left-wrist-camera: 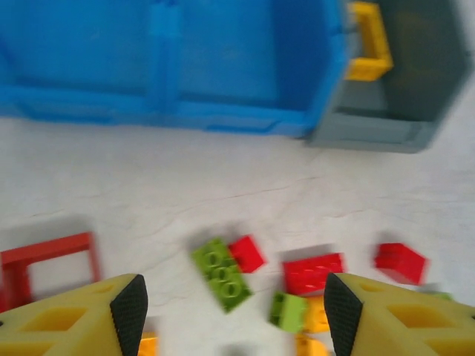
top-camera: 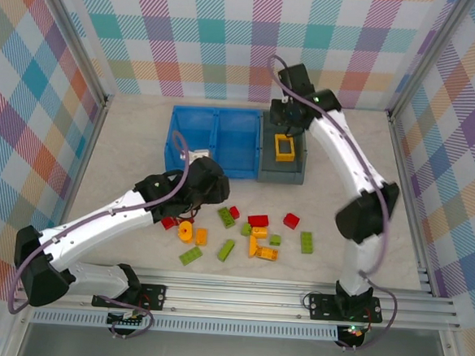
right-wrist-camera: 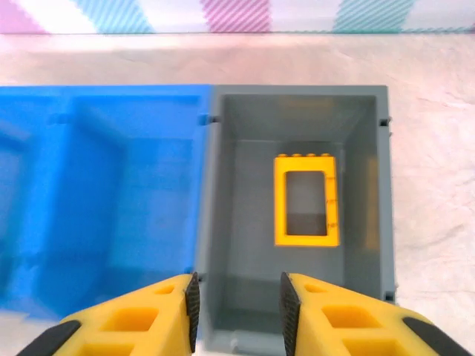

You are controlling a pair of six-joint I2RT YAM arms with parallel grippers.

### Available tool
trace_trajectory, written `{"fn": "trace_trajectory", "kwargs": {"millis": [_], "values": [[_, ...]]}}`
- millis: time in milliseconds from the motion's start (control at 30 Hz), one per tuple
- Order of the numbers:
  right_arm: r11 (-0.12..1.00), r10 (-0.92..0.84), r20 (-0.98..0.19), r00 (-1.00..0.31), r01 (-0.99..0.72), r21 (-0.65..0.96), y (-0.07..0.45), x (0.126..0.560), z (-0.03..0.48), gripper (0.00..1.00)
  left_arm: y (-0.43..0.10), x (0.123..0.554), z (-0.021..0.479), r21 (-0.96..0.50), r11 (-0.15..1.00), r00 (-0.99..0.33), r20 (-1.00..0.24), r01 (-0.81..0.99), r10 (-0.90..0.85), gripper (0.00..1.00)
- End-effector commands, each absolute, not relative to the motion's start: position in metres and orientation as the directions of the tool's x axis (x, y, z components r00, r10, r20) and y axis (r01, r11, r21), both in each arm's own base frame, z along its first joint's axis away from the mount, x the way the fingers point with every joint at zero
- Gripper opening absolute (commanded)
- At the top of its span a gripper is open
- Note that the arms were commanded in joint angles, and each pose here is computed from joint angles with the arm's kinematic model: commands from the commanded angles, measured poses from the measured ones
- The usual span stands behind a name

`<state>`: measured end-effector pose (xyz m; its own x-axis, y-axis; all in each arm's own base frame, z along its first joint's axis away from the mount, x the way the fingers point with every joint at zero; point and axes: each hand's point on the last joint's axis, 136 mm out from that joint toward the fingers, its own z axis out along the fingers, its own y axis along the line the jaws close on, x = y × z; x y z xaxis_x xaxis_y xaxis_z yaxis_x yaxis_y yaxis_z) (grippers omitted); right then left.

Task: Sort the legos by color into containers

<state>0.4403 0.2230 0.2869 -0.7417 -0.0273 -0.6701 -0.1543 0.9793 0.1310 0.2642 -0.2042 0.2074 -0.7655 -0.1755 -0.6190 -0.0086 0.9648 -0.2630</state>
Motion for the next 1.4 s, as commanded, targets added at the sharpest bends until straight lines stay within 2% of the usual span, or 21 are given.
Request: {"fn": "trace_trajectory", "kwargs": {"millis": [0, 167, 267, 467, 900, 1100, 1200, 1367], "values": [[0.925, -0.058, -0.660, -0.749, -0.288, 0.247, 0.264, 0.382, 0.273, 0.38, -0.179, 0.250, 0.167, -0.225, 0.972, -0.859, -0.480, -0.075, -0.177, 0.65], [0.736, -0.108, -0.664, -0.740, -0.509, 0.448, 0.309, 0.263, 0.255, 0.44, -0.168, 0.259, 0.125, -0.205, 0.973, -0.911, -0.371, -0.106, -0.177, 0.60], [0.671, -0.140, -0.685, -0.715, -0.577, 0.465, 0.318, 0.206, 0.249, 0.49, -0.163, 0.267, 0.105, -0.170, 0.979, -0.929, -0.333, -0.111, -0.163, 0.57], [0.665, -0.129, -0.663, -0.737, -0.560, 0.494, 0.310, 0.150, 0.233, 0.56, -0.160, 0.278, 0.070, -0.100, 0.988, -0.949, -0.280, -0.119, -0.143, 0.49], [0.700, -0.151, -0.648, -0.747, -0.544, 0.464, 0.307, 0.146, 0.224, 0.57, -0.145, 0.272, 0.036, -0.007, 0.986, -0.956, -0.246, -0.165, -0.161, 0.38], [0.709, -0.154, -0.634, -0.757, -0.532, 0.463, 0.310, 0.147, 0.218, 0.56, -0.140, 0.272, 0.025, 0.031, 0.986, -0.959, -0.238, -0.164, -0.151, 0.17], [0.715, -0.147, -0.634, -0.759, -0.525, 0.462, 0.308, 0.148, 0.217, 0.56, -0.140, 0.276, 0.031, 0.023, 0.987, -0.954, -0.263, -0.158, -0.146, 0.00], [0.712, -0.121, -0.661, -0.741, -0.528, 0.462, 0.305, 0.151, 0.230, 0.56, -0.147, 0.288, 0.071, -0.008, 0.993, -0.937, -0.330, -0.121, -0.117, 0.00]]}}
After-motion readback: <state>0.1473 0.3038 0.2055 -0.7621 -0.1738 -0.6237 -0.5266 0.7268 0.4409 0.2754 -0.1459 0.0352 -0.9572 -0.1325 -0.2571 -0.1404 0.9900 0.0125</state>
